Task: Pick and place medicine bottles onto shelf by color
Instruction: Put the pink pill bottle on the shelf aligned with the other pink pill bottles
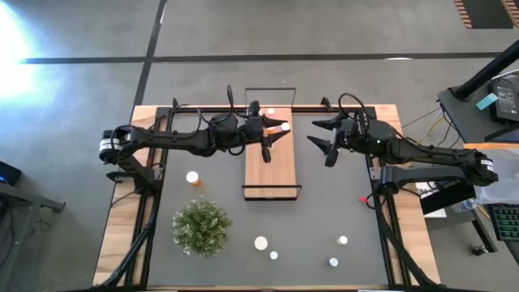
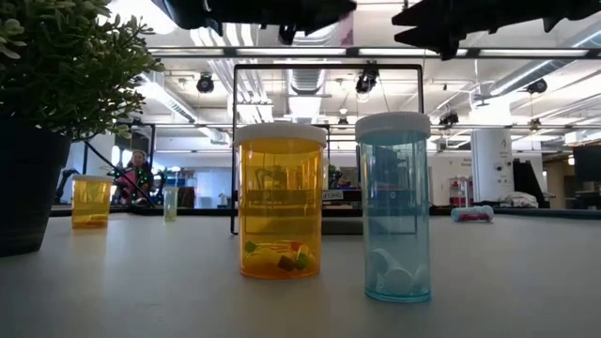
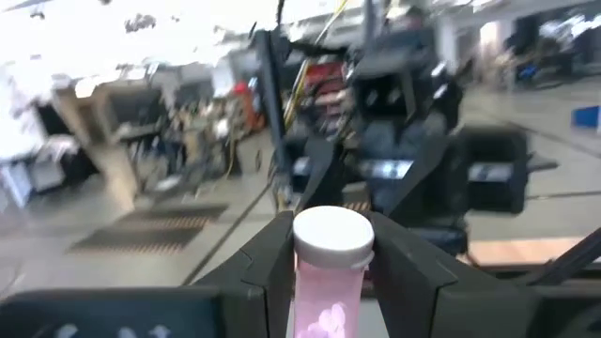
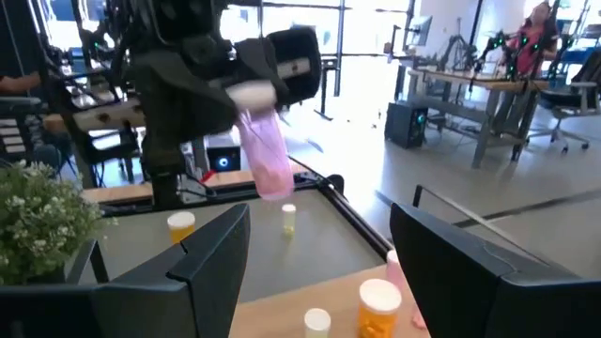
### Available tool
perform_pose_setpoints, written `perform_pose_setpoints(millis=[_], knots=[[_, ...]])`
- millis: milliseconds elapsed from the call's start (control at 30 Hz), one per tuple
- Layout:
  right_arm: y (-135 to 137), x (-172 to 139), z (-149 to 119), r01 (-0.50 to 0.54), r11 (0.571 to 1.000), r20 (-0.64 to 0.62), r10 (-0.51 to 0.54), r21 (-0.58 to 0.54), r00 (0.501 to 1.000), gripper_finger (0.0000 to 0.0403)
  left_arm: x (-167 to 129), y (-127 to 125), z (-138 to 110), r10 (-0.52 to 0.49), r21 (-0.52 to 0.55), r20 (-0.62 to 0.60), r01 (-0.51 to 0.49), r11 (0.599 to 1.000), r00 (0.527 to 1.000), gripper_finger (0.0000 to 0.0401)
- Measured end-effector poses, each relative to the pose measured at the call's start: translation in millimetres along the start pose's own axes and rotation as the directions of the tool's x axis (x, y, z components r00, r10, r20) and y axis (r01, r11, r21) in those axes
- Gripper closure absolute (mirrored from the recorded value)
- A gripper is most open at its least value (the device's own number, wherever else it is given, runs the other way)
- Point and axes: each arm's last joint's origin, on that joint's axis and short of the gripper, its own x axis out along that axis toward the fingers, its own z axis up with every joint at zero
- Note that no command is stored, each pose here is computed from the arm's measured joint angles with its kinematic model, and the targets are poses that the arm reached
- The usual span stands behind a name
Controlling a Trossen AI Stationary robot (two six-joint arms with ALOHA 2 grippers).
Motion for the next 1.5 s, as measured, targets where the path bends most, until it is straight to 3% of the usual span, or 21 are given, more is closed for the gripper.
perform_pose_setpoints(millis=[200, 400, 967, 1500], knots=[[0.5, 6.6, -5.4, -0.001, 0.999, -0.031, 0.002, 0.039, 1.000, 0.0154, 9.2, -3.8, -12.4, -0.035, 0.018, 0.038, 0.035, 0.999, 0.999, 0.0299], [1.9, 23.3, -16.6, -0.008, 1.000, -0.072, 0.008, 0.001, 0.997, 0.0154, 16.5, -6.8, -26.8, -0.040, 0.017, 0.035, 0.040, 0.999, 0.999, 0.0299], [5.7, 67.9, -11.4, -0.069, 0.996, -0.143, 0.061, -0.048, 0.988, 0.0156, 16.8, -7.0, -25.8, -0.045, 0.011, 0.055, 0.045, 0.999, 0.997, 0.0299], [5.8, 69.6, -10.0, -0.072, 0.995, -0.158, 0.062, -0.063, 0.986, 0.0257, 16.8, -7.2, -27.6, -0.048, 0.011, 0.038, 0.048, 0.999, 0.998, 0.0299]])
